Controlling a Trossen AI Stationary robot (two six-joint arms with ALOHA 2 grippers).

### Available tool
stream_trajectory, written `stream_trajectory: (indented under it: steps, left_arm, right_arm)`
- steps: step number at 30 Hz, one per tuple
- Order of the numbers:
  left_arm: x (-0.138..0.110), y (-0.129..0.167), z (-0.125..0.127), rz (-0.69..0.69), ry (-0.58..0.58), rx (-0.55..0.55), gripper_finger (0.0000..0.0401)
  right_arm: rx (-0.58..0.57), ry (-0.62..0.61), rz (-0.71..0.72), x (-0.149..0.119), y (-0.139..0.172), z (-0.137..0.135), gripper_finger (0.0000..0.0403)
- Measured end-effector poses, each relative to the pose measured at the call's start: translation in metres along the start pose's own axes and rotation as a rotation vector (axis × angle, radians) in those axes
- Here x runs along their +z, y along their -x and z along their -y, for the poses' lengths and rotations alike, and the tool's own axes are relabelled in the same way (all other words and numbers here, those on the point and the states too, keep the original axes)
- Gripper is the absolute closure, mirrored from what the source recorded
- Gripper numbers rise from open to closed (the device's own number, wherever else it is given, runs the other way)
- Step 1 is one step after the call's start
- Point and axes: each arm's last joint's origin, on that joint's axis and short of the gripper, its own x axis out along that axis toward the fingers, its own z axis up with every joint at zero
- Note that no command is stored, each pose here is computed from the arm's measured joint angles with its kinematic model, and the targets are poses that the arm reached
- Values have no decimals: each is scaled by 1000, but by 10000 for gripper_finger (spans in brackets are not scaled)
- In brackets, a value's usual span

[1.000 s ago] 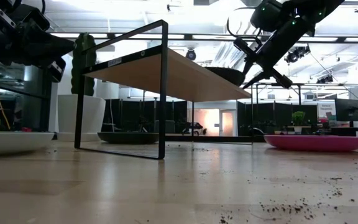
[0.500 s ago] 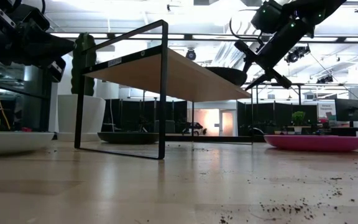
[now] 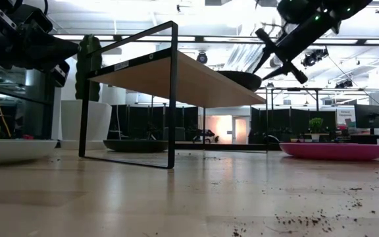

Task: Place and stack plates onto a shelf
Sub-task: Put the dark green plate on the shelf

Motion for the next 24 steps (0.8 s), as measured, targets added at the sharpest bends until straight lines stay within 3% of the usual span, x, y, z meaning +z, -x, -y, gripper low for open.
stream_trajectory:
  steps: [11, 24]
  left_arm:
    - [0, 0, 0, 0, 0, 0, 401]
    - [0, 0, 0, 0, 0, 0, 401]
  right_arm:
    - [151, 194, 69, 7, 52, -8, 290]
    - [274, 430, -66, -22, 73, -19, 290]
